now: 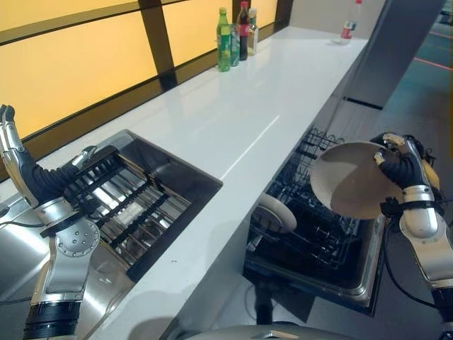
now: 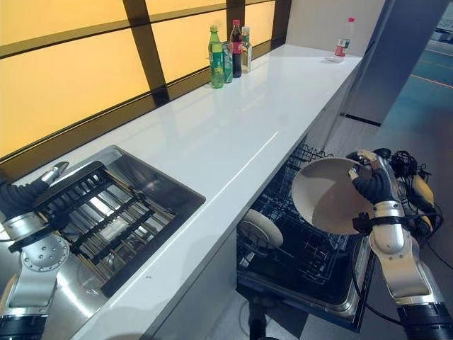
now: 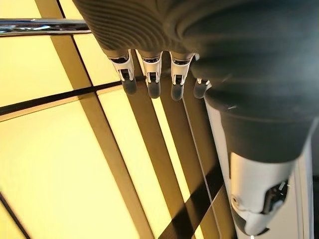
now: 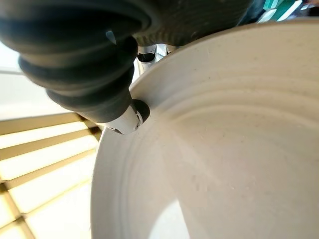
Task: Pick up plates and place into dishwasher.
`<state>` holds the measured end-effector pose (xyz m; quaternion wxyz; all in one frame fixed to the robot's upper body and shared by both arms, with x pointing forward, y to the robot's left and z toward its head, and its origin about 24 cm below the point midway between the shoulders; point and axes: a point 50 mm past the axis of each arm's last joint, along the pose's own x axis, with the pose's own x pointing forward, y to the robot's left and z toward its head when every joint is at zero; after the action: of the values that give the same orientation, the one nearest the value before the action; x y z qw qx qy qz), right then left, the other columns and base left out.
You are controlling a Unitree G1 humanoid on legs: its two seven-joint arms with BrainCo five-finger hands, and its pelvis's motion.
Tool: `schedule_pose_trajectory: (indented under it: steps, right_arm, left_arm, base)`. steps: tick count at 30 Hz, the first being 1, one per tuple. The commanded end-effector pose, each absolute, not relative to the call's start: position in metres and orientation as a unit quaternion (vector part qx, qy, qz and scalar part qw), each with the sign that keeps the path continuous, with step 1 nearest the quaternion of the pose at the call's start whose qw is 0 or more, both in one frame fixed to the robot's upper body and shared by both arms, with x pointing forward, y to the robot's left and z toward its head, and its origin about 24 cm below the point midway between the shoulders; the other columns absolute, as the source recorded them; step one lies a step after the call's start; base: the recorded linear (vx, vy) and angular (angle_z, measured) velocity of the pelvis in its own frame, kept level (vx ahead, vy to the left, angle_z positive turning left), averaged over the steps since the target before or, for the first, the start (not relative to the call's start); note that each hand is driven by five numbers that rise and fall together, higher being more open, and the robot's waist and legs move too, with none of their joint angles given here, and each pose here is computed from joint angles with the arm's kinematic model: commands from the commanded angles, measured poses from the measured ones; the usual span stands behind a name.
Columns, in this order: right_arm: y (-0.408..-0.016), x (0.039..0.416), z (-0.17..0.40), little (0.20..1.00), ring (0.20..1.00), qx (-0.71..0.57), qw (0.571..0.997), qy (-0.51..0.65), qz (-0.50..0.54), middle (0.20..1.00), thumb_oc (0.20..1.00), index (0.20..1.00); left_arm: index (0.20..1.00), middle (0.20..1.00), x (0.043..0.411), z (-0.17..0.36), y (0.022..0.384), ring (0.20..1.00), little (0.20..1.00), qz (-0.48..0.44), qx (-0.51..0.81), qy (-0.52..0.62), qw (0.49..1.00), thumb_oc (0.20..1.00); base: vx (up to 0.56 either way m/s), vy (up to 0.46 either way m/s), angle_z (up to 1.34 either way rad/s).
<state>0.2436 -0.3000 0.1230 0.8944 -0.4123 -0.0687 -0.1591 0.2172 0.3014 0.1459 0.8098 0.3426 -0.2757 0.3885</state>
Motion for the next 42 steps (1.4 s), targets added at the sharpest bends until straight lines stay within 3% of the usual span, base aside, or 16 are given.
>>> schedule_pose_trajectory:
  steps: [1, 8, 14, 19, 22, 27, 35, 42]
  right_arm:
    - [-0.306, 0.244, 0.137, 0.200, 0.200, -0.410, 0.886, -0.104, -0.190, 0.200, 0.200, 0.200]
    - [-0.305, 0.255, 0.115, 0.200, 0.200, -0.392, 0.892, -0.078, -0.211, 0.200, 0.200, 0.200]
    - [-0.309, 0.254, 0.101, 0.200, 0.200, -0.391, 0.890, -0.052, -0.230, 0.200, 0.200, 0.200]
    - [-0.307, 0.280, 0.118, 0.200, 0.200, -0.392, 0.874, -0.082, -0.275, 0.200, 0.200, 0.200]
    - [-0.310, 0.288, 0.133, 0.200, 0.200, -0.410, 0.853, -0.110, -0.303, 0.200, 0.200, 0.200]
    - [-0.326, 0.302, 0.176, 0.200, 0.200, -0.480, 0.778, -0.167, -0.369, 0.200, 0.200, 0.200]
    - [-0.351, 0.295, 0.223, 0.200, 0.200, -0.547, 0.692, -0.211, -0.421, 0.200, 0.200, 0.200]
    - [-0.343, 0.303, 0.238, 0.200, 0.200, -0.580, 0.683, -0.227, -0.380, 0.200, 0.200, 0.200]
  left_arm:
    - [1.000, 1.000, 0.209, 0.168, 0.317, 1.000, 1.000, 0.373, 0.384, -0.309, 0.786, 1.000]
    - [1.000, 1.000, 0.231, 0.186, 0.314, 1.000, 1.000, 0.362, 0.405, -0.322, 0.775, 1.000]
    - [1.000, 1.000, 0.227, 0.187, 0.310, 1.000, 1.000, 0.359, 0.416, -0.319, 0.772, 1.000]
    - [1.000, 1.000, 0.246, 0.208, 0.305, 1.000, 1.000, 0.366, 0.409, -0.351, 0.759, 1.000]
    - [1.000, 1.000, 0.251, 0.217, 0.302, 1.000, 1.000, 0.371, 0.401, -0.364, 0.754, 1.000]
    - [1.000, 1.000, 0.261, 0.227, 0.296, 1.000, 1.000, 0.386, 0.385, -0.385, 0.745, 1.000]
    - [1.000, 1.000, 0.262, 0.226, 0.292, 1.000, 1.000, 0.391, 0.379, -0.392, 0.741, 1.000]
    - [1.000, 1.000, 0.266, 0.226, 0.292, 1.000, 1.000, 0.397, 0.376, -0.392, 0.740, 1.000]
  base:
    - [0.05, -0.088, -0.02]
    - [0.08, -0.245, 0.09]
    - [0.04, -0.236, 0.19]
    - [-0.17, -0.237, 0.22]
    - [-0.14, -0.156, 0.12]
    - [-0.15, -0.113, 0.14]
    - [-0.01, -0.060, 0.01]
    - [0.00, -0.015, -0.01]
